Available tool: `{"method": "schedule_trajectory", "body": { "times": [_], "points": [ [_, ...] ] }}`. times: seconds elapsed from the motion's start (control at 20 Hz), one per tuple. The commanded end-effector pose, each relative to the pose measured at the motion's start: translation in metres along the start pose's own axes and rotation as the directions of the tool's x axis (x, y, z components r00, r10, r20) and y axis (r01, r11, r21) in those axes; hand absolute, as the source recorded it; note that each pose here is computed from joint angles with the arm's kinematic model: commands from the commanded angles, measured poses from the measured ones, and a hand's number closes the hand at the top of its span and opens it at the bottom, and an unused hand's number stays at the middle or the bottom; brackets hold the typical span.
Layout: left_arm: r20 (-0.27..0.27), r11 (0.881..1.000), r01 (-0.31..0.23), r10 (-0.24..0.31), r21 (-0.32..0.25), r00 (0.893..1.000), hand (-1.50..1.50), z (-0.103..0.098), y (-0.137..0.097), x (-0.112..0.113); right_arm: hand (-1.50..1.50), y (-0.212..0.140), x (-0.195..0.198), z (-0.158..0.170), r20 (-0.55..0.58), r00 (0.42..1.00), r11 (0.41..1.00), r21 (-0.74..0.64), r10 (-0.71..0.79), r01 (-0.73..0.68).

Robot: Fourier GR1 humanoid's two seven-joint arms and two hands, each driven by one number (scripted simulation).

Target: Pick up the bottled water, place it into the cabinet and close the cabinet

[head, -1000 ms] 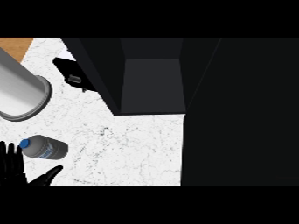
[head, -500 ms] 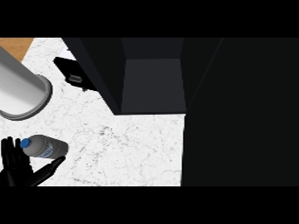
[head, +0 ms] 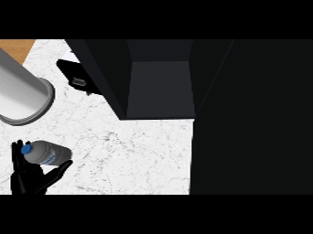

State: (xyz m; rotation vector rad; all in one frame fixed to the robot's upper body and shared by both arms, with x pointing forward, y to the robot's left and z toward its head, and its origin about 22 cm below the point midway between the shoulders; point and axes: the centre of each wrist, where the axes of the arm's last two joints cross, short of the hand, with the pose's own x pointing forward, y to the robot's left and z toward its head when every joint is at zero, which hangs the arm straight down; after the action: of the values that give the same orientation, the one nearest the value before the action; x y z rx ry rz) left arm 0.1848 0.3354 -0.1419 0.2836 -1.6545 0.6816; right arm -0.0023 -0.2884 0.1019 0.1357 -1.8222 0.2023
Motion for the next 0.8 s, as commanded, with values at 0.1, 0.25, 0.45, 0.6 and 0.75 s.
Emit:
{"method": "schedule_trajectory", "body": {
  "times": [0.1, 0.25, 0.45, 0.6, 0.75],
  "points": [
    [0.027, 0.992, -0.117, 0.118, -0.043, 0.993, -1.5, -0.009, 0.006, -0.007, -1.5, 0.002, 0.029, -0.008, 0.081, 0.997, 1.0, 0.008, 0.002, -0.003],
    [0.009, 0.986, -0.156, 0.157, -0.051, 0.988, -1.5, -0.014, -0.008, -0.01, -1.5, 0.0, 0.031, -0.012, 0.07, 0.998, 1.0, 0.025, 0.01, -0.012],
    [0.039, 0.982, -0.178, 0.181, -0.067, 0.983, 1.5, -0.012, -0.013, -0.011, -1.5, 0.014, 0.035, -0.012, 0.063, 0.998, 1.0, 0.005, -0.014, 0.014],
    [0.057, 0.981, -0.191, 0.193, -0.046, 0.98, 1.5, -0.015, -0.026, -0.015, -1.5, 0.001, 0.03, -0.008, 0.075, 0.997, 1.0, 0.009, 0.009, -0.01],
    [0.068, 0.976, -0.208, 0.212, -0.063, 0.975, 1.5, -0.013, -0.041, -0.02, -1.5, 0.008, 0.034, -0.008, 0.06, 0.998, 0.999, 0.038, 0.013, -0.015]
  ]
}}
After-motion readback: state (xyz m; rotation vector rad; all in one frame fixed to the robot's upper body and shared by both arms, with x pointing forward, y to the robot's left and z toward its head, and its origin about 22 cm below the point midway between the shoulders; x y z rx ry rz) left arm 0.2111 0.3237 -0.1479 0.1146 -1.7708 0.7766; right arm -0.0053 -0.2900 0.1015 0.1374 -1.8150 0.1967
